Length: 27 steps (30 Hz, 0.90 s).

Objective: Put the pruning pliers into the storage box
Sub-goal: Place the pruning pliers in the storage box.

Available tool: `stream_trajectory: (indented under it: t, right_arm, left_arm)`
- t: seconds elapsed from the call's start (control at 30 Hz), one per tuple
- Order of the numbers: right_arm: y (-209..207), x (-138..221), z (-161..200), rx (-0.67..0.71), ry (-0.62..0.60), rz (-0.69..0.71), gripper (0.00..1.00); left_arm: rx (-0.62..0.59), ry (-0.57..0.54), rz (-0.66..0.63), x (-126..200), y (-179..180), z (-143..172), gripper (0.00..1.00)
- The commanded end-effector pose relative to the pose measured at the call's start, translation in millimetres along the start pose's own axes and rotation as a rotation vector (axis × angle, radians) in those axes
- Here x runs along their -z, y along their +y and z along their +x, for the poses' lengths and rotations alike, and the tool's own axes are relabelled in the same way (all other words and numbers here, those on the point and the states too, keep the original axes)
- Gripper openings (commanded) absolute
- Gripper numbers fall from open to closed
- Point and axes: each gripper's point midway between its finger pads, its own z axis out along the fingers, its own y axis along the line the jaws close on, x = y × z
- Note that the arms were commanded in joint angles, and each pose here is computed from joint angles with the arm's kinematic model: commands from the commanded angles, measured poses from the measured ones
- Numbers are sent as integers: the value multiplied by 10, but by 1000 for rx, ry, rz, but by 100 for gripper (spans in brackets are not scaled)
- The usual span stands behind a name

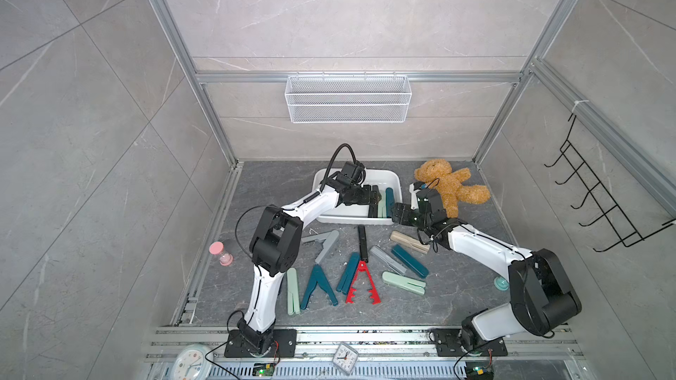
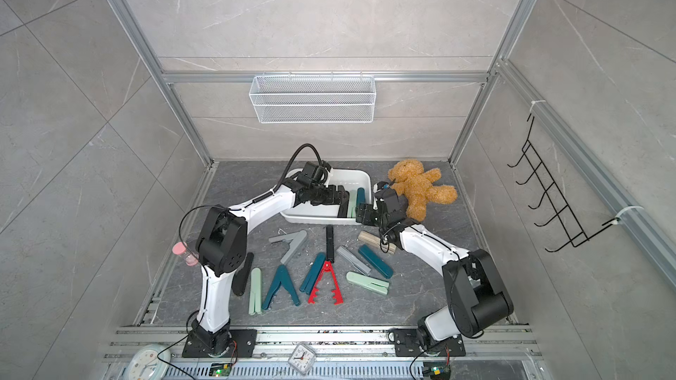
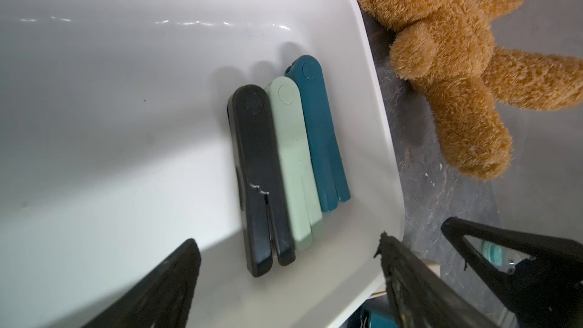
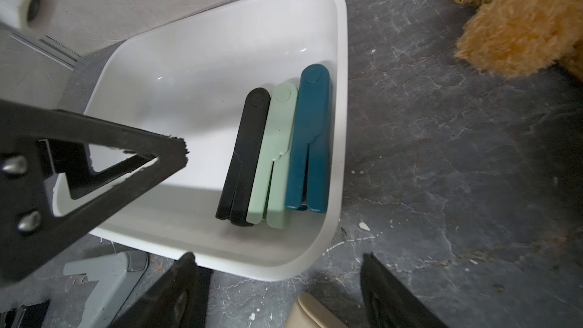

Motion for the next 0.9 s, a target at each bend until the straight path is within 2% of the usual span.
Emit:
stream_trajectory:
  t: [0.0, 0.17, 0.3, 0.57, 0.87]
  right_arm:
    - [-53, 65, -4, -4, -8, 21, 82]
    - [-84, 77, 10, 1, -10, 31, 83]
    - [-113, 82, 11, 1, -16, 35, 83]
    - [-144, 103, 52, 9, -12, 39, 83]
    - [-166, 113, 111, 6, 1, 42, 83]
  left_arm:
    - [-51, -161, -34, 455, -123, -310, 95]
    - [-38, -216, -125, 733, 44, -237, 100]
    - [-31, -241, -170, 893, 128, -180, 100]
    - [-21, -238, -259, 1050, 323, -14, 100]
    - [11, -227, -294, 1184, 449, 202, 100]
